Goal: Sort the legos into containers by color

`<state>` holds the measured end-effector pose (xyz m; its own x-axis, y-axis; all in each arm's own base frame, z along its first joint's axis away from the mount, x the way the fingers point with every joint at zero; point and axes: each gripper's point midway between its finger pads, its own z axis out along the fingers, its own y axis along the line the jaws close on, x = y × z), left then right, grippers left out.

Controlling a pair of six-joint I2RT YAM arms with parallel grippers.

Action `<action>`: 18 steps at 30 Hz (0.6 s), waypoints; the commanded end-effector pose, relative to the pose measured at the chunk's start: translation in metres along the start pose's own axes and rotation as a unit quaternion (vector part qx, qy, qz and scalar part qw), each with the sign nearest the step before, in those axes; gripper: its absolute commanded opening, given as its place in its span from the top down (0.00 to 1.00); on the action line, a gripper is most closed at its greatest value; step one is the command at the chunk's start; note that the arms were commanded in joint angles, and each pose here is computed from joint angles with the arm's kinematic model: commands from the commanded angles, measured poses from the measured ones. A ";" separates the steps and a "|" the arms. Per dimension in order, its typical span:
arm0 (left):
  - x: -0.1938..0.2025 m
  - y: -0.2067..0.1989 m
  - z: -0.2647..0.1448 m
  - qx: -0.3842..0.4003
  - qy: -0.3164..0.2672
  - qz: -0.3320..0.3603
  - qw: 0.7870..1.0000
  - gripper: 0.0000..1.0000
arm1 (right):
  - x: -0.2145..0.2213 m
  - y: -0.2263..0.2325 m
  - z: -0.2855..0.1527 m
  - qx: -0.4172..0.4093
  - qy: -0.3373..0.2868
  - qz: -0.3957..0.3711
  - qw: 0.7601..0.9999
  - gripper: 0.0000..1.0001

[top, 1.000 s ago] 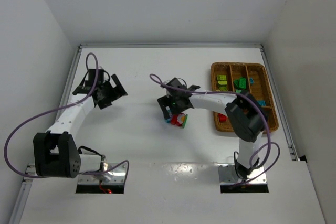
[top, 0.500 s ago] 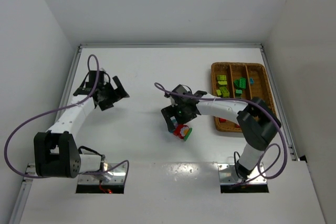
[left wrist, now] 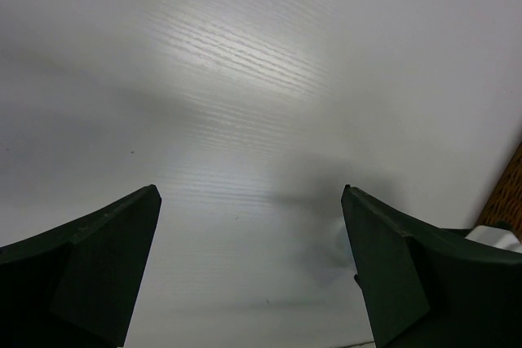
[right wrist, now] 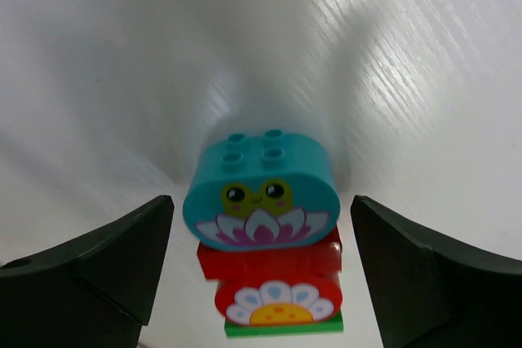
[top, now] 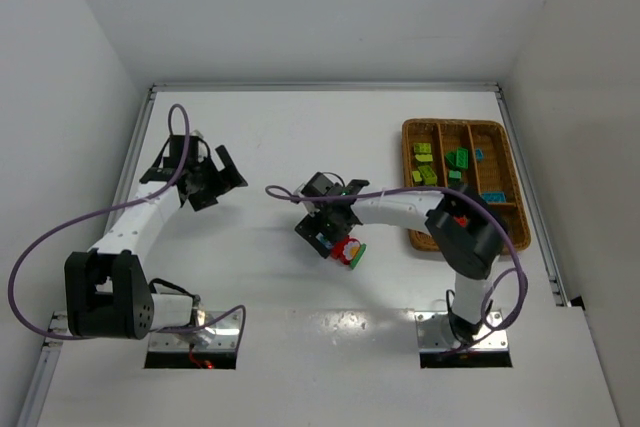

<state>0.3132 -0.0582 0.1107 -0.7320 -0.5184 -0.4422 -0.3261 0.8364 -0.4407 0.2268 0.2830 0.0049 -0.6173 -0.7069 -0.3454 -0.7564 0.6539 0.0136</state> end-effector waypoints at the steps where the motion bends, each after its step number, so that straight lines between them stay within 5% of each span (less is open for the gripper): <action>1: -0.007 -0.001 -0.004 0.007 -0.016 0.003 1.000 0.00 | -0.023 -0.001 0.009 -0.003 -0.028 -0.016 0.999 0.10; 6: -0.007 -0.001 -0.004 0.007 -0.016 0.003 1.000 0.00 | -0.030 0.002 0.016 -0.009 -0.037 -0.012 0.999 0.22; 12: -0.007 0.000 -0.004 0.007 -0.016 0.007 1.000 0.00 | -0.038 -0.009 0.009 0.020 -0.054 0.016 0.998 0.55; 18: 0.000 -0.016 -0.005 0.056 0.002 0.021 0.998 0.00 | -0.064 -0.061 -0.020 0.033 -0.095 0.179 0.979 0.69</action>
<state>0.3129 -0.0611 0.1114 -0.7431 -0.5008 -0.4439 -0.3001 0.8422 -0.4478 0.2605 0.2779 -0.0035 -0.7266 -0.5788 -0.3701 -0.6337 0.7728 0.0355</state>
